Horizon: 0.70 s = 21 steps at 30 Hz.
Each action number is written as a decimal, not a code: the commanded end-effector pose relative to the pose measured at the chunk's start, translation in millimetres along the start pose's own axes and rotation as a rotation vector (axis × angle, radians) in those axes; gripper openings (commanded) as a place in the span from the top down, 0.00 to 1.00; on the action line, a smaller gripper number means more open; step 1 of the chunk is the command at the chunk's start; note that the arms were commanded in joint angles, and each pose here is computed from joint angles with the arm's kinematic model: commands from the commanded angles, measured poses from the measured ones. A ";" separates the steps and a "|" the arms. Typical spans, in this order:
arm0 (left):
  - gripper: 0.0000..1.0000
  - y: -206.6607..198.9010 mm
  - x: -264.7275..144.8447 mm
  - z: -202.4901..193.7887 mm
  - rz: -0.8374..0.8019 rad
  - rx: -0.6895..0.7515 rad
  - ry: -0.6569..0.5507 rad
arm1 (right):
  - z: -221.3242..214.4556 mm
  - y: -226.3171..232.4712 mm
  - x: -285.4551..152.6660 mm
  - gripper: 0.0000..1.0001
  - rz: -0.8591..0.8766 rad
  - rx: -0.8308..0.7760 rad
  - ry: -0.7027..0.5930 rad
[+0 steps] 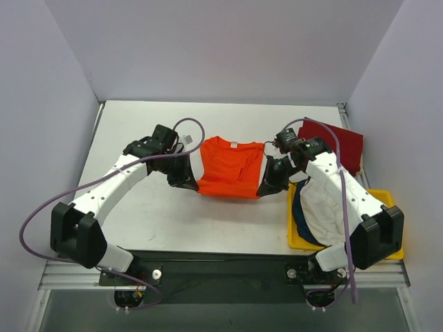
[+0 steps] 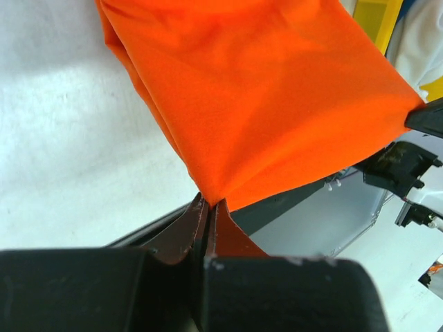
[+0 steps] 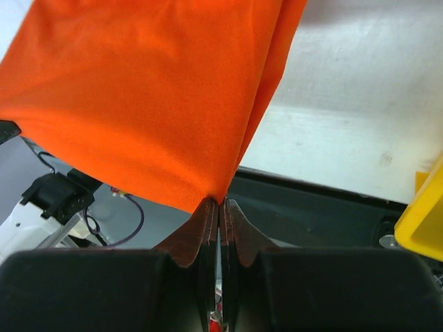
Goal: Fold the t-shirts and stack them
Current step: Fold the long partially folded tshirt into a neat square
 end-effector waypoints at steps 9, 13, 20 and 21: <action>1.00 -14.0 -55.5 -23.7 0.010 0.013 -0.009 | -29.0 -3.1 -39.1 1.00 -0.032 0.074 -0.030; 1.00 -12.2 -46.4 -10.1 0.008 0.017 -0.010 | -14.4 0.5 -38.0 1.00 -0.057 0.062 -0.059; 1.00 -21.2 -26.7 28.6 -0.062 0.010 -0.043 | 20.8 12.6 -38.0 1.00 -0.079 0.050 -0.109; 1.00 -22.3 -24.8 35.4 -0.071 0.012 -0.054 | 27.0 14.6 -36.7 1.00 -0.083 0.047 -0.112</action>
Point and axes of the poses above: each gripper's point midway between its finger pads, its own x axis out along the fingers, its own y axis along the line the jaws close on, z = x × y, the point moved 1 cm from there along -x, back along the fingers, and after that the axes turned 4 degrees about x, right-handed, at the moved point
